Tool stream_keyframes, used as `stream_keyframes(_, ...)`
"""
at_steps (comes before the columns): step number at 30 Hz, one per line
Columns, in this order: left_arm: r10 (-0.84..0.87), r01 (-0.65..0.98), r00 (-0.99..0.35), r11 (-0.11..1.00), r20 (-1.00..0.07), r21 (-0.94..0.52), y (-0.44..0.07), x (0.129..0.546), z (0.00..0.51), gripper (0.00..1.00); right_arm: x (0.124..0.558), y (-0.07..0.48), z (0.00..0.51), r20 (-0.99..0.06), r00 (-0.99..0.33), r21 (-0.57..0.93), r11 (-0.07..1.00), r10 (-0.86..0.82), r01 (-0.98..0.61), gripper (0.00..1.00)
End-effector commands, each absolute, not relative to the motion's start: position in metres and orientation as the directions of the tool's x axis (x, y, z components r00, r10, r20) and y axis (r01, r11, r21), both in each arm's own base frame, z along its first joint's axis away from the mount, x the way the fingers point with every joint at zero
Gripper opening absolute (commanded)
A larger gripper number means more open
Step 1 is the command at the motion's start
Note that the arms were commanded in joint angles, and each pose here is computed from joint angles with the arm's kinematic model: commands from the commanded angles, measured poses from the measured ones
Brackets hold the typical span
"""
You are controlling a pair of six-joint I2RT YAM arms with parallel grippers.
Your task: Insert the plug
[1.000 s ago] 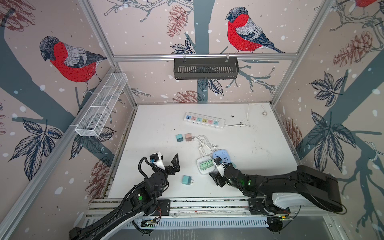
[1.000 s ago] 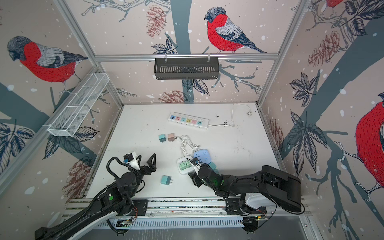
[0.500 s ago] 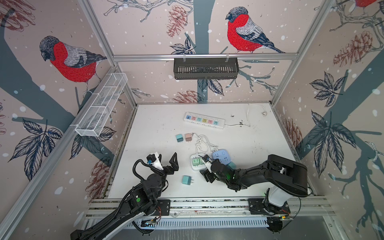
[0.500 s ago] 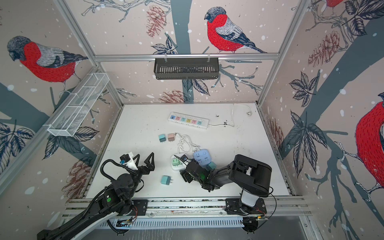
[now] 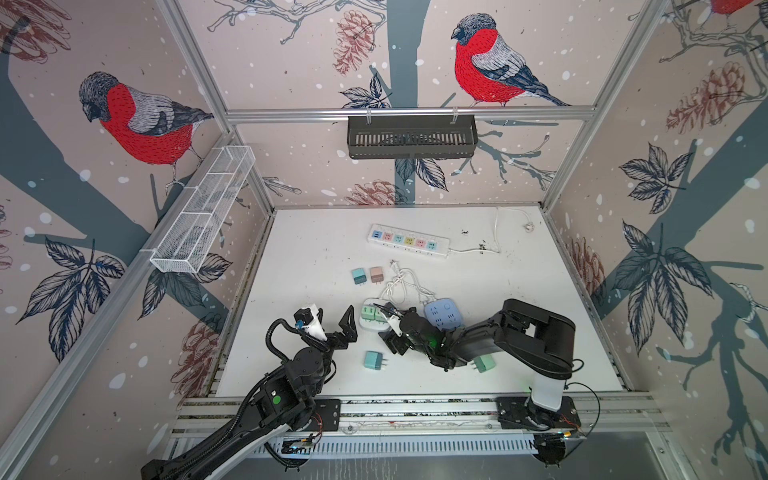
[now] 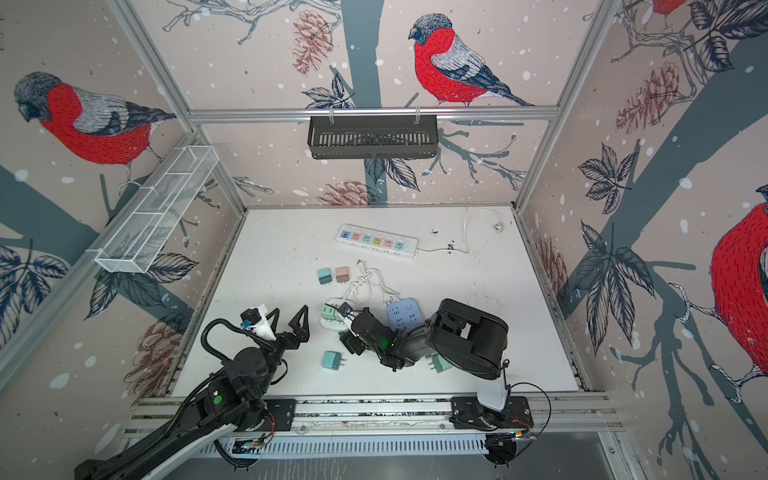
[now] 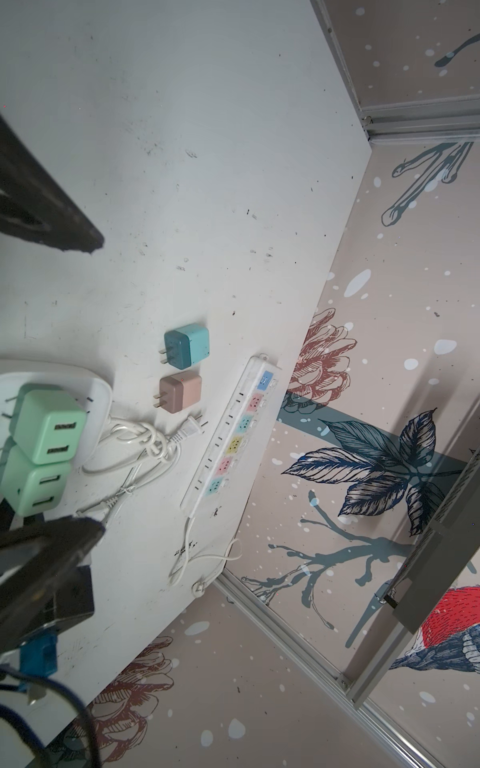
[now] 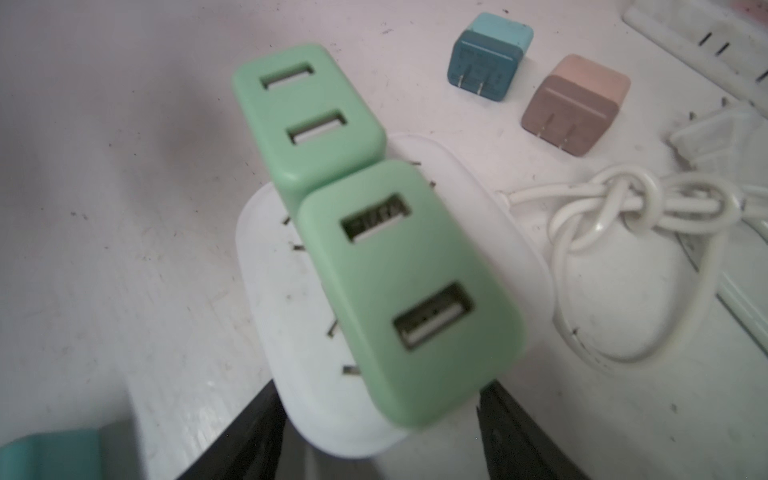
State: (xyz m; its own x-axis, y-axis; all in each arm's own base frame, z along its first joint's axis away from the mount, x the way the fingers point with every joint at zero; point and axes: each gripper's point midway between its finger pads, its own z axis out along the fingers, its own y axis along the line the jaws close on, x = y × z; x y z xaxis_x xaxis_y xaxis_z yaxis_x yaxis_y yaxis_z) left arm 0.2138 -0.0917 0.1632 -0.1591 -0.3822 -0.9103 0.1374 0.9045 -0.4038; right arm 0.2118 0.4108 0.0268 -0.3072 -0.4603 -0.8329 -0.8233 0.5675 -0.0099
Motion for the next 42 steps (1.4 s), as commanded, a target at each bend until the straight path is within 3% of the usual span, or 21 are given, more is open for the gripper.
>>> stream_keyframes(1,-0.400,0.133,-0.137,0.899,-0.906,-0.417,-0.090,0.215,0.169,0.99,0.211,0.432,0.032,-0.849,-0.249,-0.025,0.506,-0.466,-0.862,0.73)
stream_keyframes(10,-0.402,0.144,-0.134,0.896,-0.906,-0.419,-0.091,0.214,0.171,0.99,0.216,0.441,0.053,-0.867,-0.240,-0.026,0.520,-0.436,-0.854,0.72)
stream_keyframes(17,-0.402,0.153,-0.132,0.895,-0.906,-0.419,-0.092,0.214,0.171,0.99,0.202,0.391,0.080,-0.872,-0.335,0.037,0.634,-0.357,-0.773,0.73)
stream_keyframes(21,-0.398,0.160,-0.135,0.895,-0.907,-0.417,-0.093,0.214,0.172,0.98,0.208,0.341,0.100,-0.882,-0.398,0.089,0.742,-0.251,-0.665,0.68)
stream_keyframes(26,-0.392,0.162,-0.139,0.897,-0.910,-0.411,-0.095,0.214,0.171,0.98,0.226,0.273,0.119,-0.889,-0.445,0.152,0.852,-0.104,-0.501,0.71)
stream_keyframes(31,-0.389,0.160,-0.144,0.898,-0.910,-0.410,-0.096,0.215,0.170,0.99,0.259,0.229,0.117,-0.852,-0.522,0.246,0.897,0.020,-0.368,0.75)
stream_keyframes(37,-0.383,0.163,-0.145,0.900,-0.913,-0.403,-0.097,0.215,0.170,0.98,0.293,0.225,0.104,-0.806,-0.592,0.208,0.931,-0.009,-0.299,0.83)
stream_keyframes(42,-0.375,0.163,-0.139,0.904,-0.916,-0.395,-0.098,0.216,0.170,0.99,0.312,0.237,0.079,-0.737,-0.675,0.242,0.916,-0.041,-0.321,0.77)
